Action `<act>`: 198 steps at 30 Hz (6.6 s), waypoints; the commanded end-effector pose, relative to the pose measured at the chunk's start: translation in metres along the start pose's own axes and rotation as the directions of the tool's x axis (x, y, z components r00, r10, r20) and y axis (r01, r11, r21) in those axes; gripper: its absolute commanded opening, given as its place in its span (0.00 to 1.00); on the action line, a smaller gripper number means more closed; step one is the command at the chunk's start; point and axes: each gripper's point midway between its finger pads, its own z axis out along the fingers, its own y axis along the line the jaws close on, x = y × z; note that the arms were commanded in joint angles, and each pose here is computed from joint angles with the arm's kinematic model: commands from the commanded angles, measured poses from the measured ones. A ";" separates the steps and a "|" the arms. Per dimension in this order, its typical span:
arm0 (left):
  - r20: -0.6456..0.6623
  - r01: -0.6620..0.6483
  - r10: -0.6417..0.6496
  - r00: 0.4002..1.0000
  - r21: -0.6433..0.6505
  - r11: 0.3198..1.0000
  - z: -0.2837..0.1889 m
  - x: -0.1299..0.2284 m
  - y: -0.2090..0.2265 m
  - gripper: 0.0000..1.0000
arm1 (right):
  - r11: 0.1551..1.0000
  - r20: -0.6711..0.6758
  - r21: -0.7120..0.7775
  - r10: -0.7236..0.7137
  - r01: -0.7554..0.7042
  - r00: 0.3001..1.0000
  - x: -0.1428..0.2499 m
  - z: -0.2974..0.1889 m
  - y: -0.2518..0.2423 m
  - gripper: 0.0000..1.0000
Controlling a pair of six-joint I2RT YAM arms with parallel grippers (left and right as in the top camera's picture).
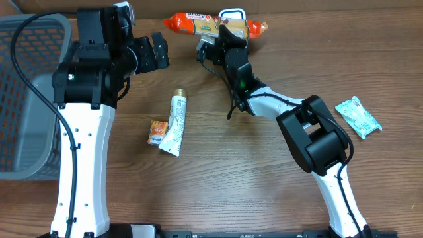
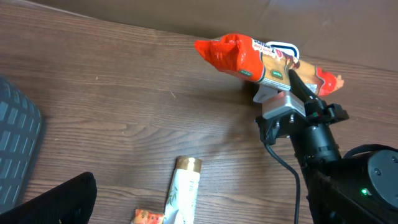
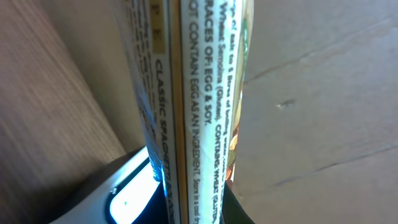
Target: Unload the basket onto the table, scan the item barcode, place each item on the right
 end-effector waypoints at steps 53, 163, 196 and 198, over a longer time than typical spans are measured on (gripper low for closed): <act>0.002 -0.012 0.012 1.000 0.005 1.000 0.000 -0.001 0.000 1.00 | 0.483 -0.960 0.261 0.221 -0.836 -0.173 0.247 -0.308 -0.073 0.04; 0.002 -0.012 0.012 1.000 0.004 1.000 0.000 -0.001 0.001 1.00 | -0.221 -0.981 0.142 0.100 -0.965 -0.167 0.050 -0.247 0.096 0.70; 0.002 -0.012 0.012 1.000 0.004 1.000 0.000 -0.001 0.001 1.00 | -0.165 -0.963 0.253 0.051 -0.953 -0.264 0.034 -0.285 0.144 0.04; 0.002 -0.012 0.012 1.000 0.004 1.000 0.000 -0.001 0.001 1.00 | -0.070 -0.966 0.229 0.109 -0.971 -0.236 0.040 -0.278 0.127 0.04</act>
